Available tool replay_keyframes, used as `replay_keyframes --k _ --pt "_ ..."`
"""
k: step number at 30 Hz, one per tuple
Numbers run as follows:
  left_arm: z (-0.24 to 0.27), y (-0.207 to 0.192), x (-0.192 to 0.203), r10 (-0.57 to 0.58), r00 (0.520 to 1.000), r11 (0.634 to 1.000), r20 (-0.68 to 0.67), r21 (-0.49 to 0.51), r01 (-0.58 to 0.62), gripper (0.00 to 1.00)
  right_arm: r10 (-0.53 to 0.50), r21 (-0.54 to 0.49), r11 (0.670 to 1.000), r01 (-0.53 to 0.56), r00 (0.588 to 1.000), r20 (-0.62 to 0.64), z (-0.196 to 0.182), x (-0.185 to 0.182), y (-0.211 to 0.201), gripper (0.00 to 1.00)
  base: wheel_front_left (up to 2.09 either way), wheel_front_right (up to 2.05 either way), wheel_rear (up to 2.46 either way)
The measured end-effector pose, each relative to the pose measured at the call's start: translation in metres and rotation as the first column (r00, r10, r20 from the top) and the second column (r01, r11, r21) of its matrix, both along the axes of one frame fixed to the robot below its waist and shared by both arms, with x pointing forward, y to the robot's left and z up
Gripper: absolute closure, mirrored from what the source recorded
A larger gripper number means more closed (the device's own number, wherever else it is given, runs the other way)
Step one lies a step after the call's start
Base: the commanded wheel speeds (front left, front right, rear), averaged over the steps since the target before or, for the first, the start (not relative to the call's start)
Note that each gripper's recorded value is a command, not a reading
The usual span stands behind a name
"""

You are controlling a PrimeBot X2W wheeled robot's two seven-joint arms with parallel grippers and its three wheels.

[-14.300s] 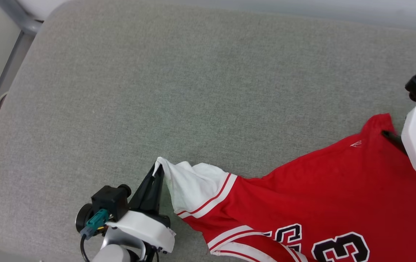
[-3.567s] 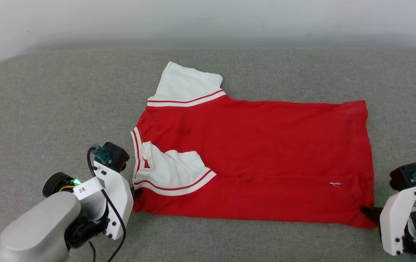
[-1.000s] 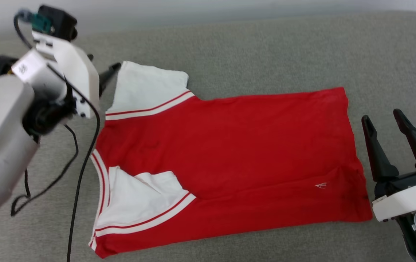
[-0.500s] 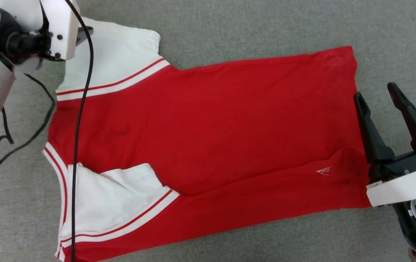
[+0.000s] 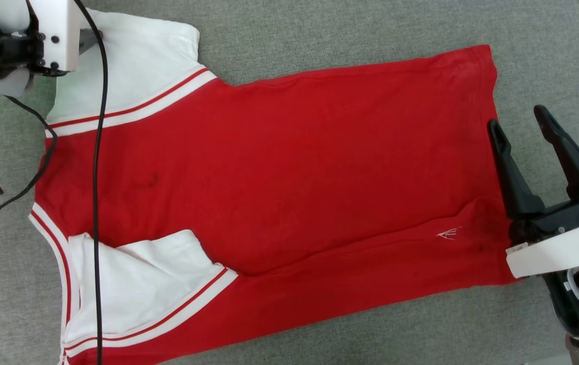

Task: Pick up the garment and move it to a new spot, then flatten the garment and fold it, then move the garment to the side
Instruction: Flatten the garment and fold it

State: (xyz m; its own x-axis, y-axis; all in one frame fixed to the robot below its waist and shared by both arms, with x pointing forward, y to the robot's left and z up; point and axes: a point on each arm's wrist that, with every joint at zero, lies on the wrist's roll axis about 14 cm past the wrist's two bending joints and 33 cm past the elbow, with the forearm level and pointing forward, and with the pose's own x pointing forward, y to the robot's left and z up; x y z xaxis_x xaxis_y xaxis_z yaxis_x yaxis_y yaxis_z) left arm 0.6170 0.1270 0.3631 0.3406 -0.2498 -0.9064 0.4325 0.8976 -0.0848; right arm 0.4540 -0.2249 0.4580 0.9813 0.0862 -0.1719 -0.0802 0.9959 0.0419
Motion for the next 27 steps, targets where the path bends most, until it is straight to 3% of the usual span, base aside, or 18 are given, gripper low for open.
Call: replay_keyframes --k 7,14,17,22,27 --pt "0.006 -0.002 -0.002 -0.029 0.997 1.0 0.065 -0.004 0.029 1.0 0.02 -0.039 0.999 -0.018 0.999 0.045 0.017 0.009 -0.004 0.0 0.0 0.0 0.0" --pt "0.04 -0.009 -0.007 -0.086 0.972 0.995 0.22 -0.021 0.093 1.0 0.091 -0.174 0.981 -0.081 0.995 0.046 0.047 0.022 -0.01 0.0 0.0 0.0 0.0" --pt "0.055 -0.016 -0.015 -0.135 0.949 0.989 0.284 -0.019 0.146 1.0 0.129 -0.23 0.964 -0.131 0.991 -0.026 0.05 0.026 -0.01 0.0 0.0 0.0 0.0" --pt "0.073 -0.017 -0.031 -0.17 0.92 0.981 0.353 -0.029 0.192 1.0 0.155 -0.238 0.953 -0.188 0.976 -0.151 0.051 0.039 -0.01 0.0 0.0 0.0 0.0" --pt "0.091 -0.019 -0.039 -0.192 0.89 0.973 0.414 -0.035 0.226 1.0 0.152 -0.207 0.95 -0.236 0.923 -0.353 0.032 0.045 -0.016 0.0 0.0 0.0 0.0"
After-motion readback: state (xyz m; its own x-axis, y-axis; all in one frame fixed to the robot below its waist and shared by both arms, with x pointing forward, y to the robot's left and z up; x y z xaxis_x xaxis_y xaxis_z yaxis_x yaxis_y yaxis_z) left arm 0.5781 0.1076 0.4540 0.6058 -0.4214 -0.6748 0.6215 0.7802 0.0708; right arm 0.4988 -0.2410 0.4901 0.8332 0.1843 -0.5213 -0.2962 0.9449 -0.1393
